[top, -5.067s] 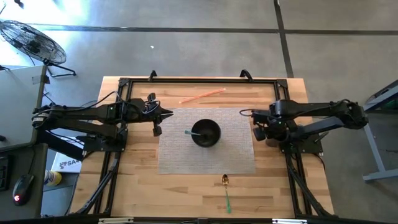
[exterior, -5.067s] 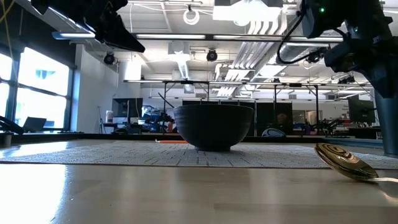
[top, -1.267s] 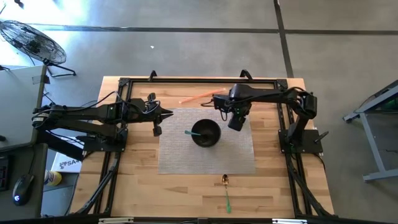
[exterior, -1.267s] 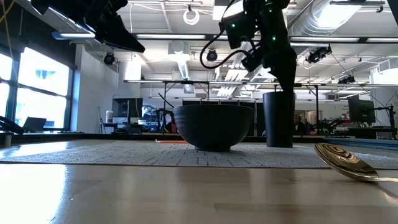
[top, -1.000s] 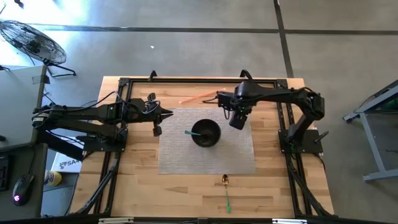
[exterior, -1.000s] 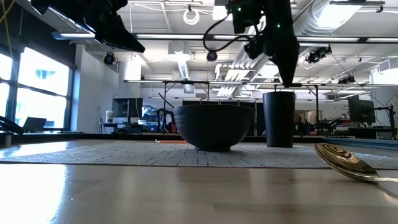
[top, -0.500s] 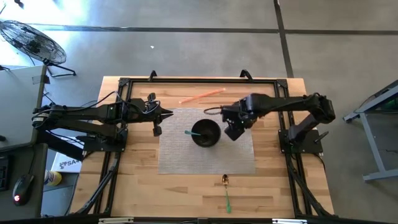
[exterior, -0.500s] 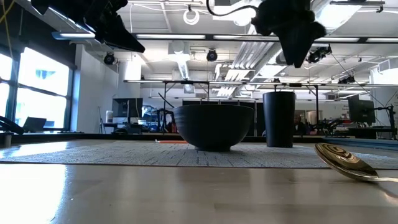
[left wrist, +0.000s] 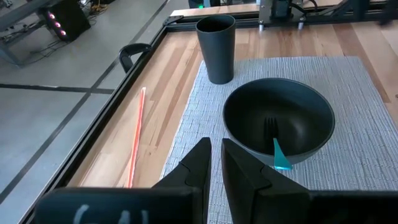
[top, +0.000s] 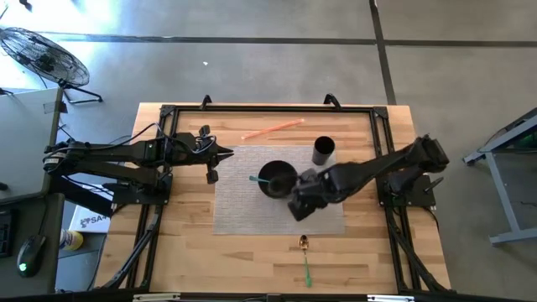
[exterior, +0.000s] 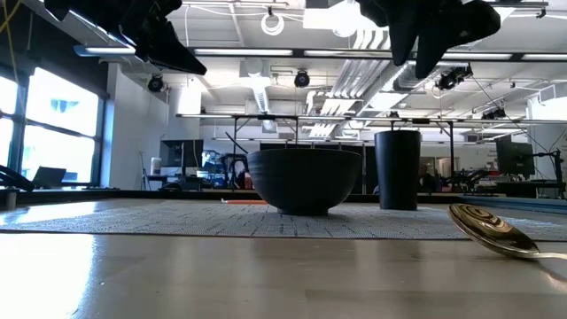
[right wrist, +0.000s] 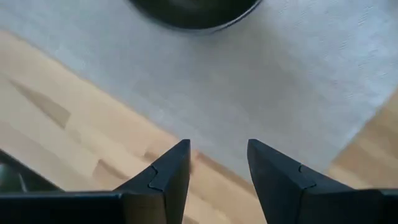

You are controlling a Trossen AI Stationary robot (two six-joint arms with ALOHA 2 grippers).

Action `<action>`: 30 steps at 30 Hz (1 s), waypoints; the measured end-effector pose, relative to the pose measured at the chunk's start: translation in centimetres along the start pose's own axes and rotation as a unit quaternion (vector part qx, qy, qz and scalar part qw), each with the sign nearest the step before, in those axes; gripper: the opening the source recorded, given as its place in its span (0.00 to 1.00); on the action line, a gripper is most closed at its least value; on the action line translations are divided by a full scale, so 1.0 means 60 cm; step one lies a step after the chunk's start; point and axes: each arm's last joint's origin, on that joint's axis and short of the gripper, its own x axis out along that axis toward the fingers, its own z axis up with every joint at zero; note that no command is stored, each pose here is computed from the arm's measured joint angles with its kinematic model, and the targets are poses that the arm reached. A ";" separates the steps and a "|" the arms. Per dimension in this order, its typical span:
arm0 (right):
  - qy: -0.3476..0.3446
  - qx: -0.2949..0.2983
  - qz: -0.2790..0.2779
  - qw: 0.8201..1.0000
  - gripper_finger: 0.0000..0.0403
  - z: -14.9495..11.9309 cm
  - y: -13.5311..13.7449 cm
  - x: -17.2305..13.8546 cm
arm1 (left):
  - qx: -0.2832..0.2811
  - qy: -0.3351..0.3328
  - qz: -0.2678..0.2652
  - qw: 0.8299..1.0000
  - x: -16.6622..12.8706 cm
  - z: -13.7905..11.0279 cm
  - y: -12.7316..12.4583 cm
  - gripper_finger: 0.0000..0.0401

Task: Pick & Place Utensil
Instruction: Put the green spoon into the black bowl

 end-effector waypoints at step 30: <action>0.136 0.106 -0.002 0.985 0.38 -0.163 0.104 0.207 | 0.000 0.000 0.000 1.000 0.000 0.000 0.000 0.09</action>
